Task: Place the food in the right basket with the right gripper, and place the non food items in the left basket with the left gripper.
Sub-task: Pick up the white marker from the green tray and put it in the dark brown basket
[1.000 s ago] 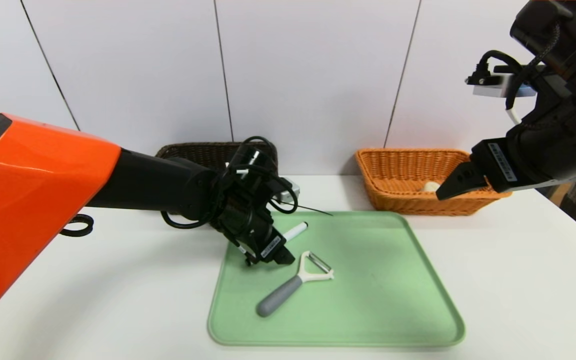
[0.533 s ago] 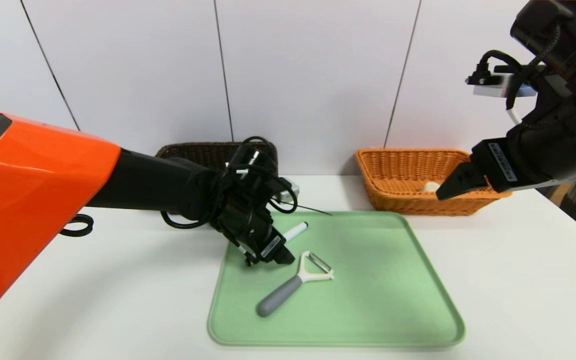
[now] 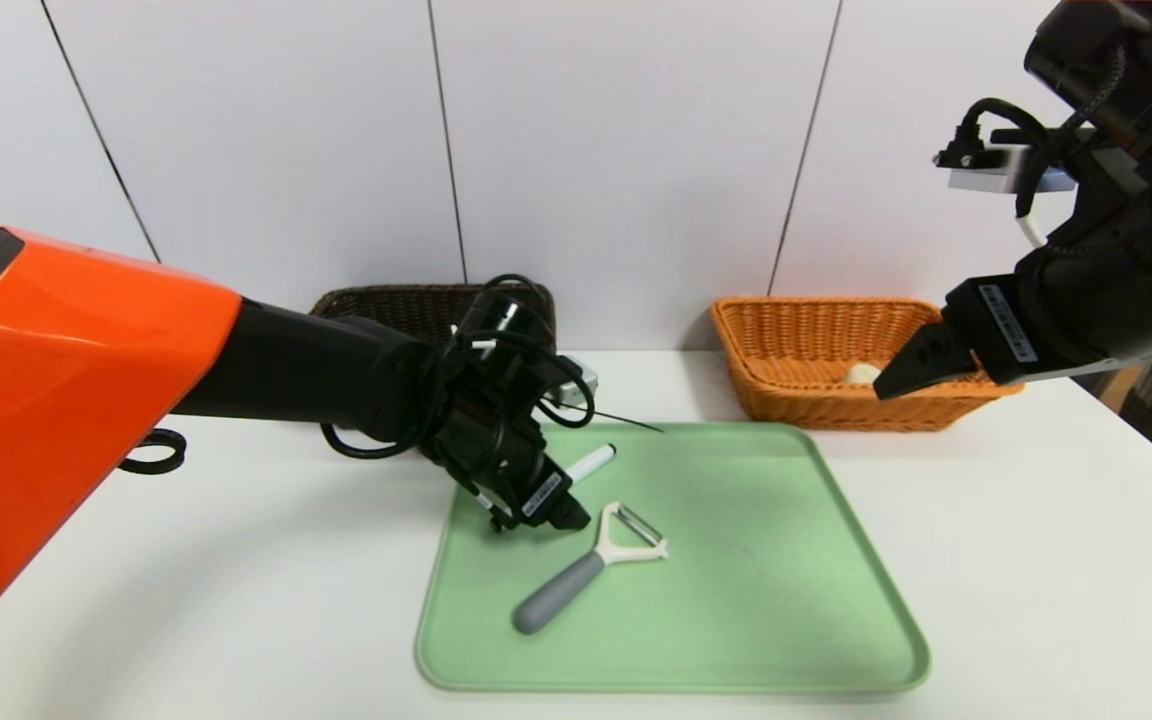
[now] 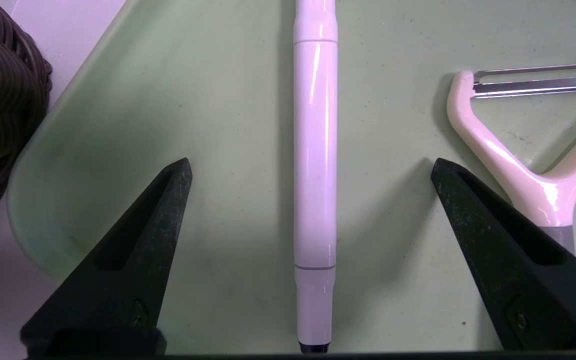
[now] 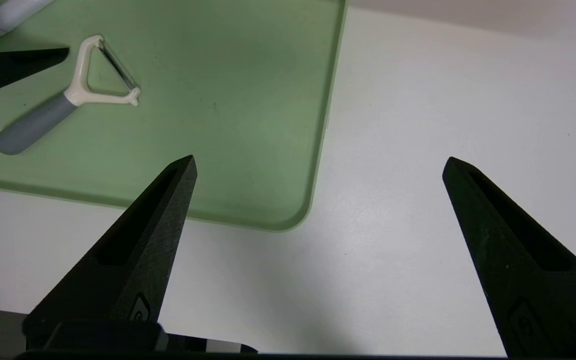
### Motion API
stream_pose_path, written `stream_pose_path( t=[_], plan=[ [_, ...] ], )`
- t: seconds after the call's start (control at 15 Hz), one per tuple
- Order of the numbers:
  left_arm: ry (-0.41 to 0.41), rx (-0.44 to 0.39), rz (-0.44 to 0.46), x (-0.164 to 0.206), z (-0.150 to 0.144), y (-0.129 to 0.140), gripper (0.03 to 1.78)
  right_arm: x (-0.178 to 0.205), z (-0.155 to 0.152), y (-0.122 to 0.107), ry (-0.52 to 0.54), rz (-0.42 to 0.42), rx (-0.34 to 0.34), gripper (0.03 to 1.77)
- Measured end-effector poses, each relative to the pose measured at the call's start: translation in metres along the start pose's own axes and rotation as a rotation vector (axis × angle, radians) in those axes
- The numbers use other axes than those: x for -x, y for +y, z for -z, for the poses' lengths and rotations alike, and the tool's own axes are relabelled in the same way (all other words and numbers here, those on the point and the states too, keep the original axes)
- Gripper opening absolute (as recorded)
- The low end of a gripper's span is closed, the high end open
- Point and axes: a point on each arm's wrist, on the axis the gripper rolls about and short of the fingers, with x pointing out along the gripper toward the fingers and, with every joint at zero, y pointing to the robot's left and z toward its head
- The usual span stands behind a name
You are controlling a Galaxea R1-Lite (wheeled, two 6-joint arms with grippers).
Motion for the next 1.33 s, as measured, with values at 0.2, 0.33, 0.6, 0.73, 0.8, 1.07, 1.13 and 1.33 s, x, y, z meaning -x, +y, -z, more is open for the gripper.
stream_pose_path(
  t=[0.2,0.33,0.6,0.73,0.8,1.07,1.13,1.33],
  plan=[
    [0.001,0.0,0.001,-0.0005,0.0002,-0.0003,1.34,0.0,0.0,0.0,0.0,0.0,0.001,1.7],
    [0.001,0.0,0.001,-0.001,0.0001,-0.0001,1.06,0.0,0.0,0.0,0.0,0.0,0.0,1.7],
    [0.001,0.0,-0.001,-0.0013,-0.0001,0.0004,0.49,0.0001,-0.0001,0.0005,-0.001,-0.001,0.002,1.7],
    [0.0,0.001,-0.001,-0.0012,-0.0002,0.001,0.16,0.0002,-0.0018,0.0016,-0.017,-0.006,0.0,1.7],
    [0.0,0.003,-0.002,-0.0012,-0.0001,0.0013,0.16,0.0001,-0.0024,0.0019,-0.021,-0.007,0.0,1.7],
    [0.001,0.005,-0.002,-0.0015,0.0004,0.0019,0.16,-0.0005,-0.0036,0.0025,-0.027,-0.008,0.0,1.7],
    [-0.001,0.004,-0.002,-0.0008,0.0001,0.0017,0.16,-0.0008,-0.0037,0.0028,-0.027,-0.009,0.0,1.7],
    [-0.023,-0.005,0.007,0.0071,-0.0046,-0.0033,0.16,-0.0026,-0.0042,0.0034,-0.022,-0.008,0.0,1.7]
  ],
)
